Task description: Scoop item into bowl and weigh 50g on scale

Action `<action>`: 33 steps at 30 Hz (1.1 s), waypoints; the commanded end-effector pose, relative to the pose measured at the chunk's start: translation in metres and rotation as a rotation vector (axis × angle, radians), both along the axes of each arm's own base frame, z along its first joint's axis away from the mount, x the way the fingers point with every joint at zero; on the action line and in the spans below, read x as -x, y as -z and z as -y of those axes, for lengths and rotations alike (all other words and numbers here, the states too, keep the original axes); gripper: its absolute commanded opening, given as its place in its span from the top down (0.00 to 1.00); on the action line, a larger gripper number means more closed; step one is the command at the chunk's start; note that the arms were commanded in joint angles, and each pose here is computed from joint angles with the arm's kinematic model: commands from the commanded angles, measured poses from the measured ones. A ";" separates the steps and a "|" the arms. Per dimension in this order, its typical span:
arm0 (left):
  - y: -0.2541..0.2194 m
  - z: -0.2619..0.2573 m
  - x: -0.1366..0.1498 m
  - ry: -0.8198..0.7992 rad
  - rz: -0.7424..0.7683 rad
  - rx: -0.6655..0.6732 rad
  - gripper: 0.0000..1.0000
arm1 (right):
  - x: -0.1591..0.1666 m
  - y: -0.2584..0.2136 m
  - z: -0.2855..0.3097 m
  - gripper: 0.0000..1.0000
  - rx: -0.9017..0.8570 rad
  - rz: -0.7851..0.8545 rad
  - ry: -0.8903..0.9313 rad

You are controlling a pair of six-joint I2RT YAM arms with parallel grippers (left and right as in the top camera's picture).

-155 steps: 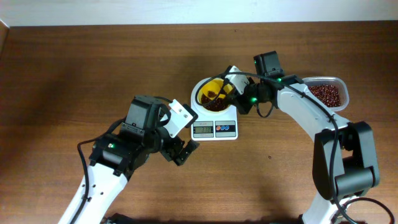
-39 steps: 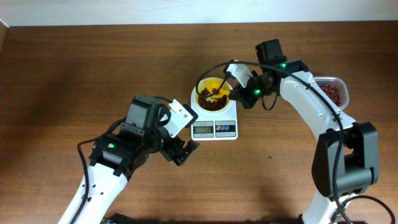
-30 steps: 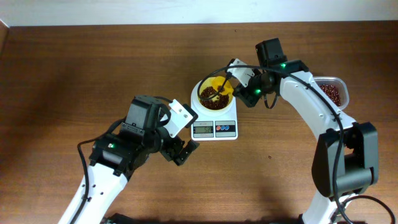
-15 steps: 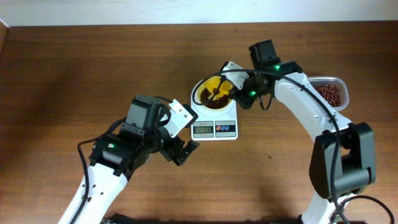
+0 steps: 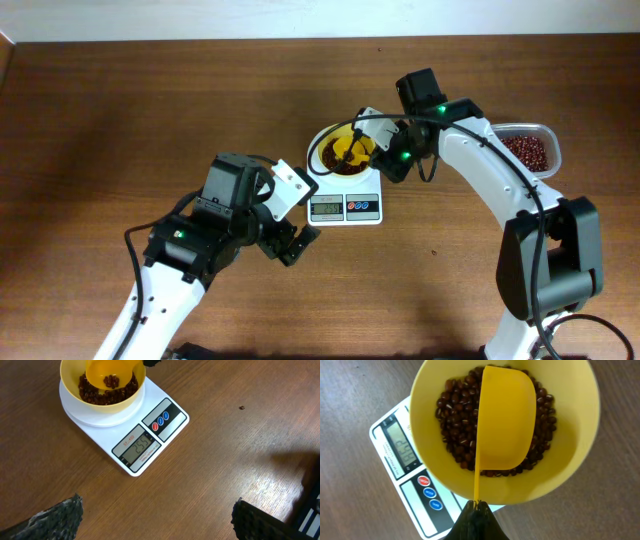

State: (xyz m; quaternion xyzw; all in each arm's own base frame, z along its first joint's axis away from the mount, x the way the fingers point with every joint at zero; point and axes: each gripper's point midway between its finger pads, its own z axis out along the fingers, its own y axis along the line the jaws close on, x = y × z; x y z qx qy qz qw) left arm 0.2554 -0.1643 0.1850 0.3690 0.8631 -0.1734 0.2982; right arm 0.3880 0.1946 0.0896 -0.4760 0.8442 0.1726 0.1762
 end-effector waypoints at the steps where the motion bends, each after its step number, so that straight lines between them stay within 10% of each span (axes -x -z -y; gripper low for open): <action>1: -0.002 -0.001 0.001 -0.006 0.006 0.004 0.01 | 0.008 0.000 -0.007 0.96 -0.024 -0.036 -0.019; 33: -0.002 -0.001 0.001 -0.006 0.006 0.004 0.01 | 0.027 -0.019 -0.036 0.96 -0.240 -0.167 -0.020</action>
